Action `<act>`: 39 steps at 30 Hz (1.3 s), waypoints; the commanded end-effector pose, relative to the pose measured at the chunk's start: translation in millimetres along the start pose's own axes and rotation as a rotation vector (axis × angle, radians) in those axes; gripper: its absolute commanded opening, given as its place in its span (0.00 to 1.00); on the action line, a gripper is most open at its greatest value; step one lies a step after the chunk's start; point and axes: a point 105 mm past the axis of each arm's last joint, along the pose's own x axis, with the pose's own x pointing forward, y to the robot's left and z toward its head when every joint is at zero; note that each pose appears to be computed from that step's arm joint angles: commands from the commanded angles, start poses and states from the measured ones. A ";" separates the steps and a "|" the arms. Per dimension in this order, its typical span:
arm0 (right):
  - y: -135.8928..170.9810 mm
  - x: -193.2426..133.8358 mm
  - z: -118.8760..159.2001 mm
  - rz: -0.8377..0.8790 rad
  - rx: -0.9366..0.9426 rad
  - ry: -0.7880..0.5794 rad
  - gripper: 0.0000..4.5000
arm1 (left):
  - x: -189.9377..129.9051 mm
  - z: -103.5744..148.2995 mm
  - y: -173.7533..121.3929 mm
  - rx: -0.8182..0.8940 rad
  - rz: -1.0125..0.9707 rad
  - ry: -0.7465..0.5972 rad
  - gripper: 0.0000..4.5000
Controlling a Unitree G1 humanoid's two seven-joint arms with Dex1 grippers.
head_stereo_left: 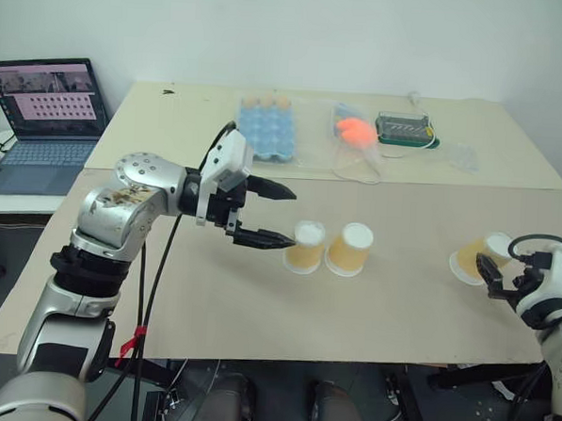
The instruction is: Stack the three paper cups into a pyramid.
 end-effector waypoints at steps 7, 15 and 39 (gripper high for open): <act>8.8 11.9 12.5 0.029 0.056 -0.043 1.00 | -1.5 12.5 -1.3 0.042 0.014 -0.020 0.98; 3.8 32.9 19.8 -0.013 0.086 -0.068 1.00 | -0.2 11.5 -2.3 0.039 0.011 -0.019 0.98; 10.7 40.8 59.6 0.043 0.022 -0.171 0.59 | -0.1 7.8 -1.1 0.044 0.030 -0.011 1.00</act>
